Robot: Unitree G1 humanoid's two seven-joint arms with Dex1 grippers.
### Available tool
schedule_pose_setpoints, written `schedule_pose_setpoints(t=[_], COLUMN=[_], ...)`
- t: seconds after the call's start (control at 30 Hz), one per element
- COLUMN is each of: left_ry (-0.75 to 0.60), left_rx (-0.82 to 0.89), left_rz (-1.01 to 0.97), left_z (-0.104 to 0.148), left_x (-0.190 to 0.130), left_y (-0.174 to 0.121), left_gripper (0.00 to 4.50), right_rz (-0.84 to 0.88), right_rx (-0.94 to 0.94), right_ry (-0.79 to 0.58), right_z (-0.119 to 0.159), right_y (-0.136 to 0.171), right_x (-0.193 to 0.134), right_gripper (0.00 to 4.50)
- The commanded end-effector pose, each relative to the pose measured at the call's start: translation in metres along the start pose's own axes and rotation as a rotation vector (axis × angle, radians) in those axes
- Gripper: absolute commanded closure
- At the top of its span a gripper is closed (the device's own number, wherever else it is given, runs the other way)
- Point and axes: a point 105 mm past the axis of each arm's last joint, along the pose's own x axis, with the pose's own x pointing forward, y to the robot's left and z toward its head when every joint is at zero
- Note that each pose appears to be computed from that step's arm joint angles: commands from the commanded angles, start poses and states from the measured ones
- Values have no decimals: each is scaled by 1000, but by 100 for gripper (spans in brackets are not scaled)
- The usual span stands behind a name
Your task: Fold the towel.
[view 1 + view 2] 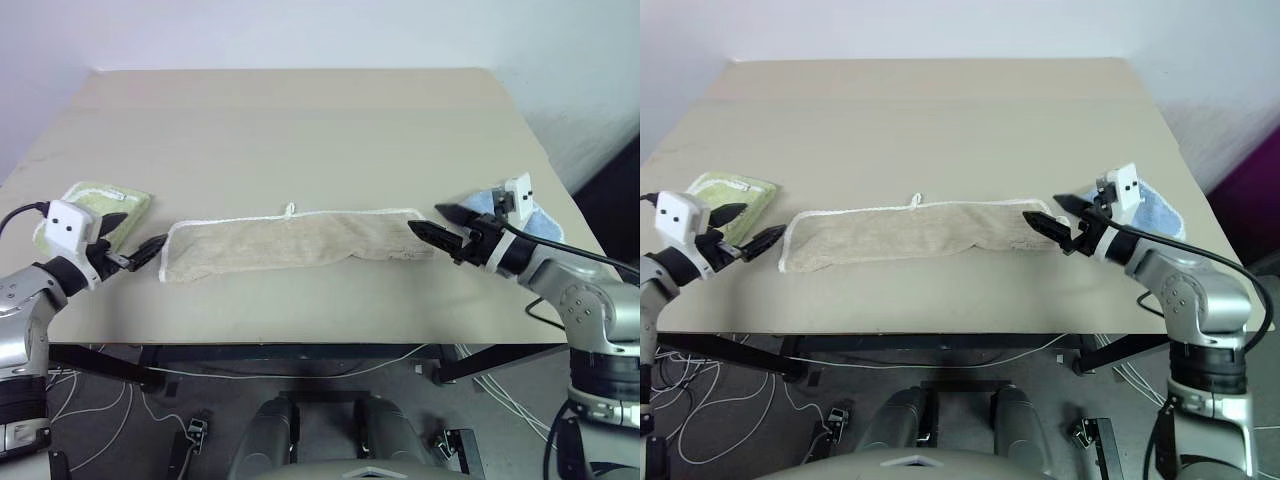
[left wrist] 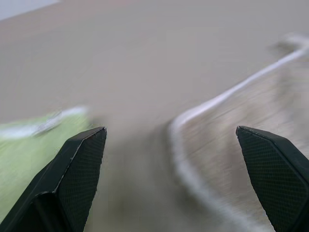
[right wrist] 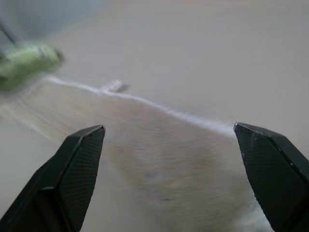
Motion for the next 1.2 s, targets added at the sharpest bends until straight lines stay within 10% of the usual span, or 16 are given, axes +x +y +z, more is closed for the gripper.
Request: schedule_pose_setpoints(t=[0.03,0.47,1.0,1.2], left_ry=[-50,-74,-90,-89], left_rx=[20,10,-1,-6], left_rz=[-151,-445,-475,-483], left_z=[15,21,21,19], left_x=[6,22,27,27], left_y=[-29,-94,-106,-110], left_gripper=[0,0,0,0], right_rz=[9,-252,-481,-489], right_rx=[214,787,994,1011], right_ry=[-57,-100,-199,-229], right_z=[-2,-50,-62,-59], right_y=[13,13,-36,-36], right_x=[-11,-7,4,9], right_gripper=[2,2,2,165])
